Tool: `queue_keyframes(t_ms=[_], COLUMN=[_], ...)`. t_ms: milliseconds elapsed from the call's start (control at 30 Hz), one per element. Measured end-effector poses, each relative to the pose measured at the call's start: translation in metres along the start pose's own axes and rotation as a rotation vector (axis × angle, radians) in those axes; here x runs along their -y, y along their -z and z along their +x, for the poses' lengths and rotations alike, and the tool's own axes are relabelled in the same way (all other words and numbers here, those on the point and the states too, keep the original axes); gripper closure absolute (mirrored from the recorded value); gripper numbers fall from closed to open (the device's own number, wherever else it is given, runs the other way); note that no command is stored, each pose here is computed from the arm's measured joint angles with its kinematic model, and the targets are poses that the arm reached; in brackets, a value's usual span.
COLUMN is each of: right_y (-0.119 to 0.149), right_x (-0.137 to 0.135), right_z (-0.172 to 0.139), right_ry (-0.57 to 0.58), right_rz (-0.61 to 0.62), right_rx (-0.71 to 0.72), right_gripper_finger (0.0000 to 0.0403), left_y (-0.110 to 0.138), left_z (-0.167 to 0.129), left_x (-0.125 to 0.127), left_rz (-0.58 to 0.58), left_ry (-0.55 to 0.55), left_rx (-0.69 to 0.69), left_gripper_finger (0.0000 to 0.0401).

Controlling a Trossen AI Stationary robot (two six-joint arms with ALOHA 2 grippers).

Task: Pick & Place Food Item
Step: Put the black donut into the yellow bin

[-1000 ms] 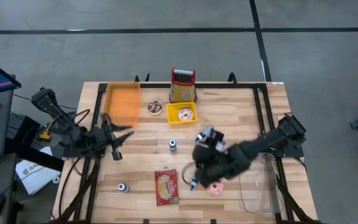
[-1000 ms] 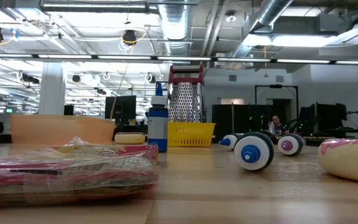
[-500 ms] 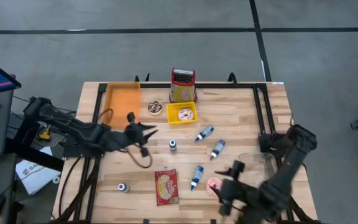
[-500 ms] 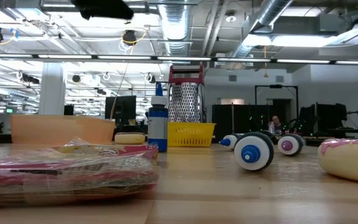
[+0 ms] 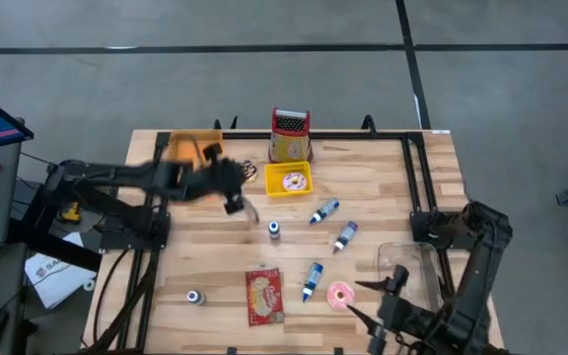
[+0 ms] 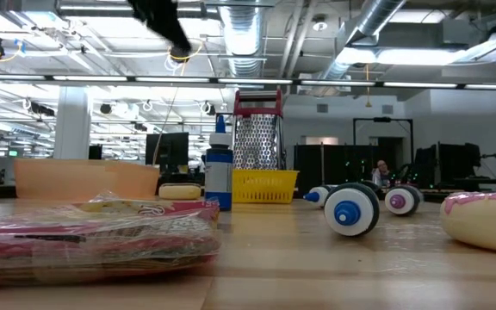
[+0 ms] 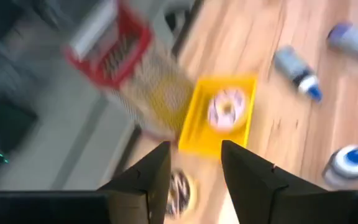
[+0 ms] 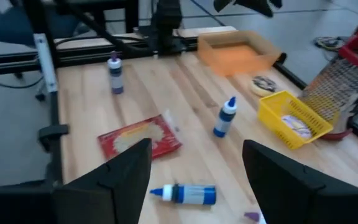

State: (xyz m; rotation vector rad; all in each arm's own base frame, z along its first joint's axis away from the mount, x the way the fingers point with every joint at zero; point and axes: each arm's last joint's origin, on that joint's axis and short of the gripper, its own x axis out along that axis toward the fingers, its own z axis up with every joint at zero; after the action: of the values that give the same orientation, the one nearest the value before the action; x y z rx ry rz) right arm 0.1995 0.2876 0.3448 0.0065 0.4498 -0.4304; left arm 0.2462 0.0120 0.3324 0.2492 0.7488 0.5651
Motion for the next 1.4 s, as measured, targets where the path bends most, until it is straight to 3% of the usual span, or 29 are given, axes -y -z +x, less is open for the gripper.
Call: queue_keyframes(t_ms=[133,300,533,633,767,933,1400], right_y=[-0.008,-0.016,-0.028,-0.03,-0.029,-0.025,-0.02], right_x=[0.005,0.01,0.016,0.017,0.016,0.013,0.011], right_z=[0.016,0.022,0.015,0.008,-0.002,-0.012,-0.026], right_ry=[0.04,0.059,0.061,0.049,0.022,-0.003,-0.034], right_rz=[-0.001,0.008,0.021,0.05,0.066,0.083,0.104], right_rx=[-0.032,-0.063,-0.064,-0.058,-0.047,-0.03,0.02], right_gripper_finger=[0.0159,0.0159,0.0159,0.0159,0.0159,0.0159,0.0159], left_y=[0.018,0.044,0.06,0.065,0.069,0.07,0.073], left_z=[0.036,0.069,0.116,0.136,0.154,0.167,0.175], left_x=[-0.052,-0.085,-0.04,-0.023,-0.014,-0.019,-0.032], left_rz=[-0.133,-0.13,0.178,0.254,0.282,0.264,0.248], left_ry=[0.147,0.141,0.29,0.338,0.388,0.412,0.446], left_rx=[-0.186,-0.398,-0.575,-0.617,-0.606,-0.558,-0.525], left_gripper_finger=[0.0243,0.0225,0.0227,0.023,0.0226,0.0214,0.0155])
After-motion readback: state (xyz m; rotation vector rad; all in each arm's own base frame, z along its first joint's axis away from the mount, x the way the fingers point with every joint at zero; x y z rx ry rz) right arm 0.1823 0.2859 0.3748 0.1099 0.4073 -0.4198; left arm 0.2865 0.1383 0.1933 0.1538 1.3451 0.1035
